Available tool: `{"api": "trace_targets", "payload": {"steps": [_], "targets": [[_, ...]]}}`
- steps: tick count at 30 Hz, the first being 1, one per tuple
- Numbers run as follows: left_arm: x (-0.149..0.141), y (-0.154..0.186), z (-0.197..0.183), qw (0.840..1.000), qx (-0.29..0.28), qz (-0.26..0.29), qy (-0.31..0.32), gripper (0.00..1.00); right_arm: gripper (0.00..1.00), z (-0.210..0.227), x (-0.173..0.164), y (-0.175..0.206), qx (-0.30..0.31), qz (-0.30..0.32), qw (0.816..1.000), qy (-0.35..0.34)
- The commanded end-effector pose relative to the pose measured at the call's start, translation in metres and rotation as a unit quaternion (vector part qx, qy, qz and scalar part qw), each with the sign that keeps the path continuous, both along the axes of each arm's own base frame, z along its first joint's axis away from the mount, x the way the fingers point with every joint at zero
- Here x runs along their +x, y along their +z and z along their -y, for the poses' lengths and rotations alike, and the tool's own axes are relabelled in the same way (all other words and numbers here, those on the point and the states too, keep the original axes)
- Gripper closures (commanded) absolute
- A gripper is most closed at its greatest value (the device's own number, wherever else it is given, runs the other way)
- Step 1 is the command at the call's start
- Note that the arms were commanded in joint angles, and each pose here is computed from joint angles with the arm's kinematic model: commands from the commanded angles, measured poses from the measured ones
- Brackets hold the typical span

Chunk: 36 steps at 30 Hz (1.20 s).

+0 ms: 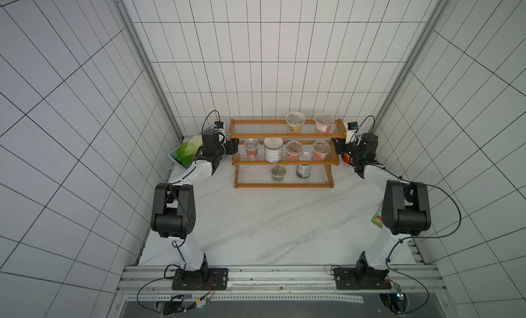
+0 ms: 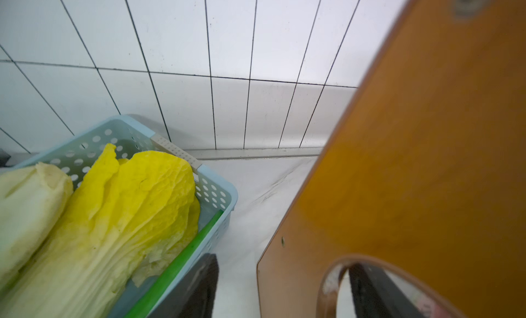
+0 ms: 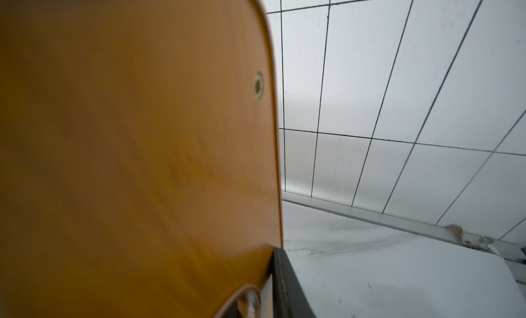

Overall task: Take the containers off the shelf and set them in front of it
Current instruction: Adjust the shelf at the center of the board.

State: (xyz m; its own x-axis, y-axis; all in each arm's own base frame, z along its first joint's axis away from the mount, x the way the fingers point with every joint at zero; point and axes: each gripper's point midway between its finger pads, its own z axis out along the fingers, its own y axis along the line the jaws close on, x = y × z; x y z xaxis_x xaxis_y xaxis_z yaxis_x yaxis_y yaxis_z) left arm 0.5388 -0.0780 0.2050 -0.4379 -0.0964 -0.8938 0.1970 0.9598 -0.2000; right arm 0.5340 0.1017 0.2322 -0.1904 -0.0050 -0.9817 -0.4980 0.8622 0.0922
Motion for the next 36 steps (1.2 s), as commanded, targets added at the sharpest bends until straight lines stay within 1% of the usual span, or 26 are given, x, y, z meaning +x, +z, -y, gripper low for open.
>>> {"api": "trace_targets", "payload": {"steps": [1, 3, 6, 8, 9, 11, 12, 18, 20, 24, 26, 30, 36], "targets": [[0.007, -0.002, -0.003, 1.0, 0.011, -0.004, 0.015, 0.45, 0.88, -0.018, -0.014, 0.021, 0.006, 0.022, 0.998, 0.064], [0.006, -0.005, -0.003, 1.0, 0.022, -0.007, 0.02, 0.48, 0.88, -0.02, -0.013, 0.021, 0.007, 0.022, 0.998, 0.066], [0.004, -0.005, -0.002, 0.999, 0.032, -0.005, 0.023, 0.65, 0.88, -0.022, -0.011, 0.022, 0.007, 0.024, 0.997, 0.069], [0.003, -0.005, -0.001, 0.999, 0.033, -0.006, 0.022, 0.67, 0.88, -0.024, -0.011, 0.022, 0.004, 0.025, 0.997, 0.068], [0.003, -0.005, -0.001, 0.999, 0.032, -0.006, 0.023, 0.7, 0.88, -0.025, -0.011, 0.022, 0.003, 0.025, 0.997, 0.068], [0.002, -0.006, -0.003, 0.999, 0.034, -0.007, 0.027, 0.8, 0.87, -0.027, -0.01, 0.02, 0.003, 0.024, 0.997, 0.069], [0.001, -0.006, -0.004, 0.999, 0.034, -0.007, 0.029, 0.82, 0.87, -0.027, -0.009, 0.02, 0.003, 0.024, 0.997, 0.068], [-0.006, -0.005, -0.014, 0.998, 0.037, -0.004, 0.052, 0.83, 0.86, -0.036, -0.011, 0.02, -0.006, 0.025, 0.998, 0.052], [-0.007, -0.004, -0.019, 0.998, 0.036, -0.003, 0.056, 0.88, 0.85, -0.042, -0.011, 0.019, -0.008, 0.028, 0.998, 0.056], [-0.011, -0.002, -0.023, 0.998, 0.034, -0.005, 0.057, 0.88, 0.85, -0.043, -0.004, 0.017, -0.006, 0.026, 0.998, 0.055], [-0.009, -0.003, -0.023, 0.998, 0.031, 0.0, 0.052, 0.88, 0.85, -0.041, -0.006, 0.019, -0.007, 0.028, 0.998, 0.047], [-0.003, -0.005, -0.023, 1.0, -0.004, -0.001, 0.025, 0.87, 0.83, -0.033, -0.01, 0.023, -0.016, 0.028, 0.999, 0.023], [0.003, -0.011, -0.019, 1.0, -0.004, -0.012, 0.015, 0.86, 0.82, -0.028, -0.012, 0.022, -0.017, 0.029, 0.999, 0.006]]}}
